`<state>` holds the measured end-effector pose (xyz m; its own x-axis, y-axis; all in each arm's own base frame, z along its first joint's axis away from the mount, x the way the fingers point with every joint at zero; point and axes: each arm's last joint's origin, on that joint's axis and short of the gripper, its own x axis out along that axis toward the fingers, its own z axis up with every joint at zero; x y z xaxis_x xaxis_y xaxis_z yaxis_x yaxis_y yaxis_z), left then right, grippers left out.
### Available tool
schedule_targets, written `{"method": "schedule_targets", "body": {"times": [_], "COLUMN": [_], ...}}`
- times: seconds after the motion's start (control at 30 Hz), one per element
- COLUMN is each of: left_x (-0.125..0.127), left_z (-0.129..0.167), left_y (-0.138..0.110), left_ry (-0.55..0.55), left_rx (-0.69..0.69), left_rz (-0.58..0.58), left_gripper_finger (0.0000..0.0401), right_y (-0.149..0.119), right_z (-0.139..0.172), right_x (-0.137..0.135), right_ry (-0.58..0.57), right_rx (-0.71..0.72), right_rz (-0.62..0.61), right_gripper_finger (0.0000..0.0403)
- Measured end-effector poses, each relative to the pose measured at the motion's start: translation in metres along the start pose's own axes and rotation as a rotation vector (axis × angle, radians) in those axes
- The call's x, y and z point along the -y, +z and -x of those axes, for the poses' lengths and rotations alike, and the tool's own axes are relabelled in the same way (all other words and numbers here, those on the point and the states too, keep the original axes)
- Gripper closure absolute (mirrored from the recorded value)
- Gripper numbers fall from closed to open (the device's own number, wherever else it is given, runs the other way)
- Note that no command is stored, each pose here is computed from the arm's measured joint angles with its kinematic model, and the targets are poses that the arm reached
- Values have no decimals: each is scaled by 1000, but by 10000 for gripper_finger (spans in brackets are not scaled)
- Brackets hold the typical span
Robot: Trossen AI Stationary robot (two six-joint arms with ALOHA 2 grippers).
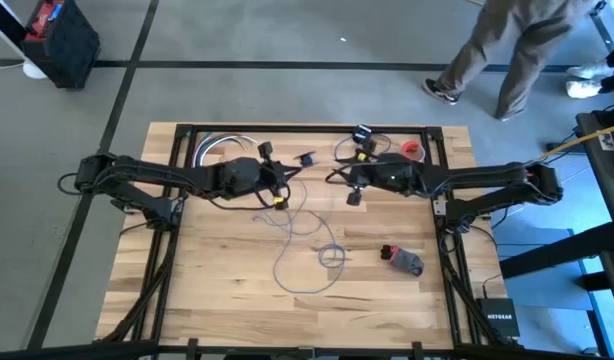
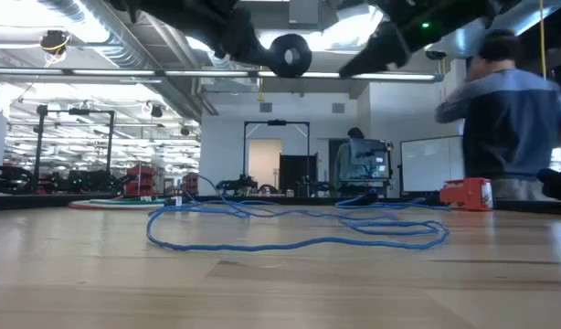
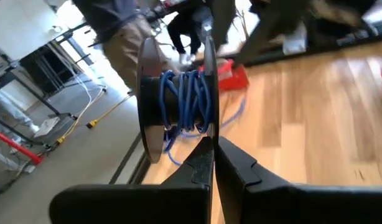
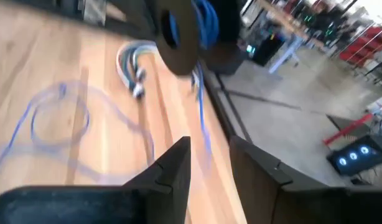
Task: Coil cords
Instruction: Coil the blue wire onto the spool
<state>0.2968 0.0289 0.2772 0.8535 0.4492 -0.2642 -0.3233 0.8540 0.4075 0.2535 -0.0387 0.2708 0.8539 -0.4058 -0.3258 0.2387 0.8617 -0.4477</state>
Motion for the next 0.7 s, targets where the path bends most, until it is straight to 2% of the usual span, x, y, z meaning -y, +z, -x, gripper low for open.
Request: {"method": "schedule_targets", "body": {"times": [0.1, 0.3, 0.47, 0.7], "left_x": [4, 10, 16, 20], "left_z": [1, 2, 5, 7], "left_y": [-2, 0, 2, 3], "left_ry": [-50, -212, -237, -253], "left_rx": [-19, 51, 61, 69], "left_rz": [-56, -91, -125, -136], "left_gripper_finger": [401, 401, 401, 401], "right_y": [3, 18, 22, 15], "right_z": [15, 23, 8, -13], "right_x": [6, 9, 2, -9], "right_ry": [5, 141, 211, 241], "right_rx": [10, 220, 301, 274], "right_rz": [4, -25, -25, -18], "right_gripper_finger": [287, 292, 293, 293]}}
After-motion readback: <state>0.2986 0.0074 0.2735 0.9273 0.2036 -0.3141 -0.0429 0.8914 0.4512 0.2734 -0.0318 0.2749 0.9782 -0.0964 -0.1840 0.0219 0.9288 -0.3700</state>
